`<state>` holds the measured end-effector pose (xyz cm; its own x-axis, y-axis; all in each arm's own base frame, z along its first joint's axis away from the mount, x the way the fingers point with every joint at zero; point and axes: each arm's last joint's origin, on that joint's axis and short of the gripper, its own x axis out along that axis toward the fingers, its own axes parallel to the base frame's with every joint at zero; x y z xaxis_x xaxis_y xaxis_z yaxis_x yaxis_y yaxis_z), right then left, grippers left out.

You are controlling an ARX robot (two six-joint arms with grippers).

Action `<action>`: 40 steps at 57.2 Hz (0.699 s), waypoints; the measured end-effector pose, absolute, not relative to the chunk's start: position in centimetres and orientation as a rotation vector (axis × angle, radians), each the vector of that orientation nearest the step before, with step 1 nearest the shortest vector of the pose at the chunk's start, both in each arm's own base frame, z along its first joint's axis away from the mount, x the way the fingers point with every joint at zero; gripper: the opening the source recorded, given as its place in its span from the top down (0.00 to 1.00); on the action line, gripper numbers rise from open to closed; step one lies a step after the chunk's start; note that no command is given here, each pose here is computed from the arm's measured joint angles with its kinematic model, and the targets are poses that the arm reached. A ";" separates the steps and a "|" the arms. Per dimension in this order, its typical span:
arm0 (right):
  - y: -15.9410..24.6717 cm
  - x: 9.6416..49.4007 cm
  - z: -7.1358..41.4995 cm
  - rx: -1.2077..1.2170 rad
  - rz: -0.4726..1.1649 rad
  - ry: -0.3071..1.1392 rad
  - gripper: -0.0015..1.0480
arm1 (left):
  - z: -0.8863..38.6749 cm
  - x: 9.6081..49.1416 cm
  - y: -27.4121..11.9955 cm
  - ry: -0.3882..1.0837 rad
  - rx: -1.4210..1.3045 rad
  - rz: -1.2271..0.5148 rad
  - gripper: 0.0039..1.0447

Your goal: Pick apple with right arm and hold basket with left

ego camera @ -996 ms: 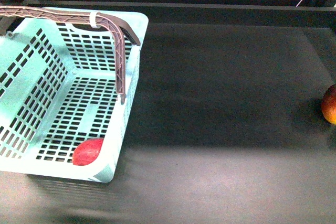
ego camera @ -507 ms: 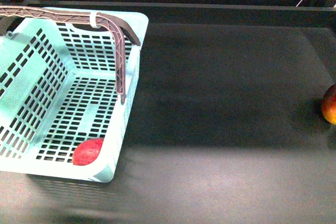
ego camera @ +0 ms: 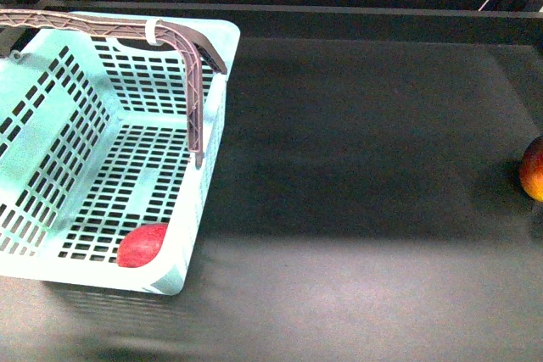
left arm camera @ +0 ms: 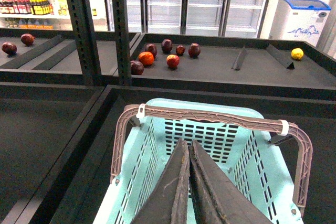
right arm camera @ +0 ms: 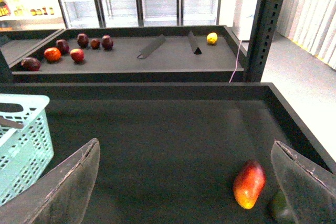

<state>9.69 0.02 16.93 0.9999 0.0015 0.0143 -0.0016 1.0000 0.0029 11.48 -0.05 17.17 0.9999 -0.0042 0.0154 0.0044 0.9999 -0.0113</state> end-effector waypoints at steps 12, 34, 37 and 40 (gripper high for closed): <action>0.0 9.7 16.9 0.003 0.002 -0.014 0.09 | 17.1 11.0 0.0 -0.016 -0.011 -0.004 0.97; 0.0 9.7 16.9 0.003 0.002 -0.014 0.09 | 16.8 9.7 0.0 -0.010 -0.011 -0.004 0.97; 0.0 9.7 16.9 0.003 0.002 -0.014 0.09 | 16.8 9.7 0.0 -0.011 -0.011 -0.004 0.97; 0.0 9.7 16.9 0.003 0.002 -0.014 0.09 | 16.8 9.7 0.0 -0.011 -0.011 -0.004 0.97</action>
<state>9.69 0.02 16.93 0.9999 0.0015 0.0143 -0.0016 1.0000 0.0029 9.71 -0.04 16.85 0.9999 -0.0042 0.0109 0.0043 0.9999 -0.0109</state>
